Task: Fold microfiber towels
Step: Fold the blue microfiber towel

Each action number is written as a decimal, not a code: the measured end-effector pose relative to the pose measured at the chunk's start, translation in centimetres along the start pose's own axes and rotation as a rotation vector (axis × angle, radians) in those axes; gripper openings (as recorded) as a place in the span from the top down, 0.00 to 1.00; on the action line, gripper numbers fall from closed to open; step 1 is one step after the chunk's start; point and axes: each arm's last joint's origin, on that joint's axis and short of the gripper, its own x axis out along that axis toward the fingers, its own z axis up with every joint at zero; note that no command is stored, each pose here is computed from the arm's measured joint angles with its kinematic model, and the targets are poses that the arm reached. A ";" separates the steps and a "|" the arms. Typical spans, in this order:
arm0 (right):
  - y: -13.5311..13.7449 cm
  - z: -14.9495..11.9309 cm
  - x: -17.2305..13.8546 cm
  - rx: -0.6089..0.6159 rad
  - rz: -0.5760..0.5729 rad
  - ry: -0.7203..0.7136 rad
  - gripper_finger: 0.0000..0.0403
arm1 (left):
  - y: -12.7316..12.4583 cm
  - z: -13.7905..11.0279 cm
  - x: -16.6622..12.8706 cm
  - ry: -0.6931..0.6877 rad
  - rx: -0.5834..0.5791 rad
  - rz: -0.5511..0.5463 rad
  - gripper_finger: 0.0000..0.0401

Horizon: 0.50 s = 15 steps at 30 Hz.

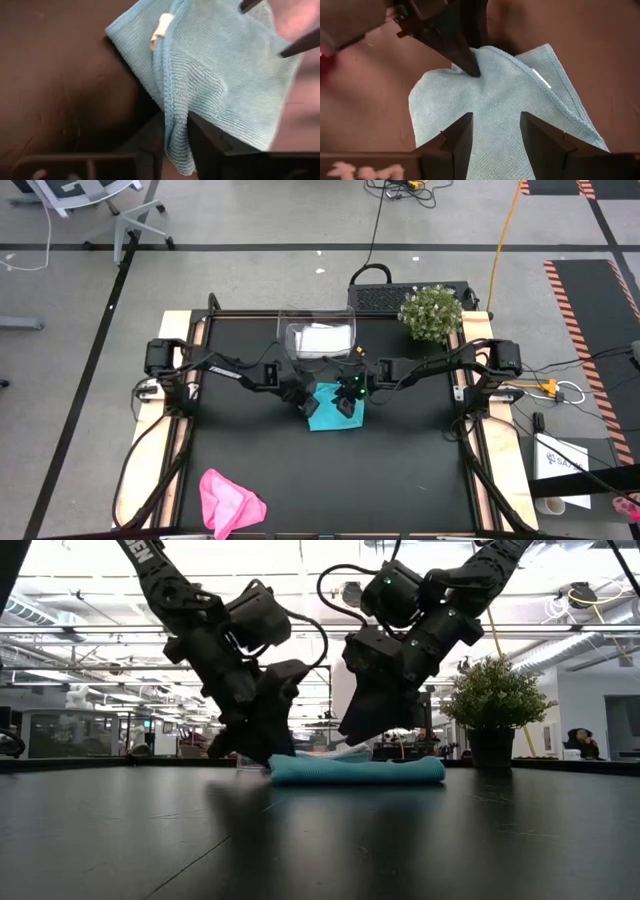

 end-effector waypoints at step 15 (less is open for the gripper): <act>-0.6 -1.6 -0.5 0.047 -0.040 0.187 0.62 | 0.8 1.9 -5.0 -0.073 0.039 0.081 0.49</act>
